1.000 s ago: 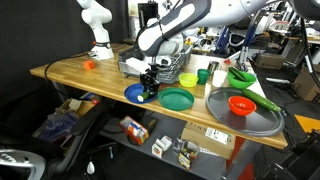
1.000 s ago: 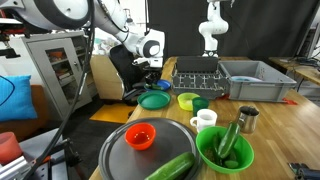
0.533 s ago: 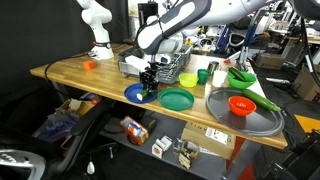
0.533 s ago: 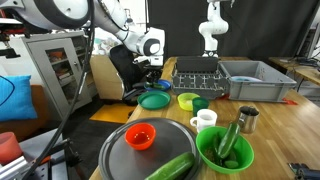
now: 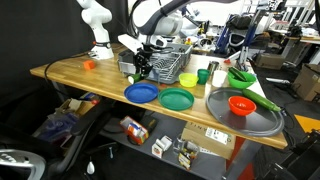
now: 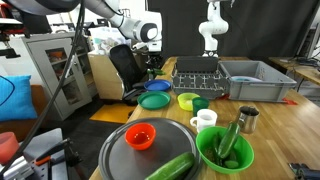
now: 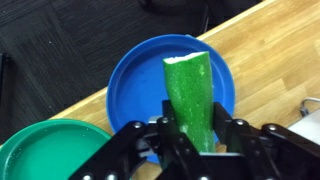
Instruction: Put the zucchini on the blue plate in the green bowl
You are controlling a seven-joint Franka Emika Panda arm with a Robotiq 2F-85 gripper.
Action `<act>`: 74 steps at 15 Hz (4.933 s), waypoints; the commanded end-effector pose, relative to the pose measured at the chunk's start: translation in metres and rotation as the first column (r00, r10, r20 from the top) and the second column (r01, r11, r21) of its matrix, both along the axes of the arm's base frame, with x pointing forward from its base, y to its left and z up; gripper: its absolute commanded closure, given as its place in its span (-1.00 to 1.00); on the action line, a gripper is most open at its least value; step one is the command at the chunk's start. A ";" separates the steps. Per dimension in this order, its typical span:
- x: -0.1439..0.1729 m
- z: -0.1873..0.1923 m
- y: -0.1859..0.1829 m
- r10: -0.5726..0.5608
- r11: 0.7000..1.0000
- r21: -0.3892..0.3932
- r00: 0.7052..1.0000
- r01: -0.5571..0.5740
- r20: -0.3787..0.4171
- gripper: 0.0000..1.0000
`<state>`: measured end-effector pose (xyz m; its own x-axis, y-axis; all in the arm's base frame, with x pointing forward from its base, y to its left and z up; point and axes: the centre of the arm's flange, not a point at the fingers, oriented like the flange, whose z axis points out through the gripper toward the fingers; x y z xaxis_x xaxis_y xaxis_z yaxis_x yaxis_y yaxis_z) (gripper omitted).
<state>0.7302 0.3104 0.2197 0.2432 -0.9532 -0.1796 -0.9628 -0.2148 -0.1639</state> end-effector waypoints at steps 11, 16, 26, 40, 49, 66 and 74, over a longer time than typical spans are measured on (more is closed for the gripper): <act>-0.097 0.099 -0.080 -0.299 0.945 -0.085 0.938 0.317 0.175 0.65; -0.148 0.091 -0.140 -0.564 0.806 -0.081 0.803 0.586 0.191 0.65; -0.166 0.082 -0.159 -0.626 0.762 -0.047 0.753 0.646 0.203 0.15; -0.176 0.050 -0.370 -0.916 0.334 0.090 0.301 0.938 0.264 0.65; -0.212 0.002 -0.397 -0.989 0.060 0.232 0.026 0.971 0.143 0.65; -0.219 -0.012 -0.464 -0.961 -0.136 0.384 -0.217 0.913 0.174 0.65; -0.206 -0.041 -0.464 -0.969 -0.127 0.351 -0.191 0.928 0.157 0.65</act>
